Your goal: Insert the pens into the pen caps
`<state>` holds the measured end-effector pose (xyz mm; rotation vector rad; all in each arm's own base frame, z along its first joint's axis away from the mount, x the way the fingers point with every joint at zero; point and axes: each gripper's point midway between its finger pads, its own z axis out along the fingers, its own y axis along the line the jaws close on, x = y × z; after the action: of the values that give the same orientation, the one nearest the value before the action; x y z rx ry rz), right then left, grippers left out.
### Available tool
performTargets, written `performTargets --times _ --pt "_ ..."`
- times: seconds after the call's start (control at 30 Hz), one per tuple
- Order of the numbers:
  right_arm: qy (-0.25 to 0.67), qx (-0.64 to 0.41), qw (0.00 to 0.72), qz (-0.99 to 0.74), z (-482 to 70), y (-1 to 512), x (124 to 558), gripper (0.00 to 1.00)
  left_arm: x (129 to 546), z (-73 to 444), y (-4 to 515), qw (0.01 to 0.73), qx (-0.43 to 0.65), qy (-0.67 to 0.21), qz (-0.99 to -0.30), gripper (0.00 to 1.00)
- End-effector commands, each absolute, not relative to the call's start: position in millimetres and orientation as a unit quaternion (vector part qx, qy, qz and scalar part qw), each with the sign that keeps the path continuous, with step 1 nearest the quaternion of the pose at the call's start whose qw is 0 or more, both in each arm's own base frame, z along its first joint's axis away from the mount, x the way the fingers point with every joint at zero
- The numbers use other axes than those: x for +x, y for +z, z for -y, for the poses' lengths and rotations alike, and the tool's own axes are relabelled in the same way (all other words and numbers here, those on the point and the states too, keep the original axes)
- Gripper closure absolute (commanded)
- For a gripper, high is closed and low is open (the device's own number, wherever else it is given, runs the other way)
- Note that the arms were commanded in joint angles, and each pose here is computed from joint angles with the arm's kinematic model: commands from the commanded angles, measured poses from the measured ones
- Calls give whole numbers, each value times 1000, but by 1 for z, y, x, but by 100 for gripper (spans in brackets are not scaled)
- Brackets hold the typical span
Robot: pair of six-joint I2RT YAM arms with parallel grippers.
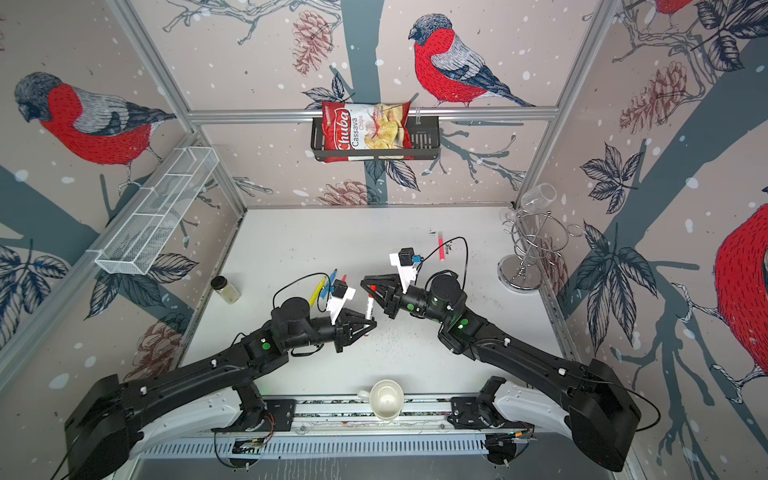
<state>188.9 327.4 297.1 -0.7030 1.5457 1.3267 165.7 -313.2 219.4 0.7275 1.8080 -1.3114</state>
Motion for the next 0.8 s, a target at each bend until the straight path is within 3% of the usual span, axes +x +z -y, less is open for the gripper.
performTargets --times 0.0,0.1,0.23,0.47,0.77 --pt "542 -346 373 -669 -332 258 159 83 215 302 288 545 188 -520 -630 100" --pt "546 -338 398 -656 -325 284 169 50 213 304 265 524 184 -533 -638 100" --pt "553 -306 450 -631 -295 319 182 36 211 301 253 517 177 -530 -648 100" --pt "540 -313 448 -640 -287 320 186 32 211 297 254 524 180 -518 -652 100" --pt "518 -356 422 -654 -315 304 185 38 209 302 257 517 188 -525 -649 100"
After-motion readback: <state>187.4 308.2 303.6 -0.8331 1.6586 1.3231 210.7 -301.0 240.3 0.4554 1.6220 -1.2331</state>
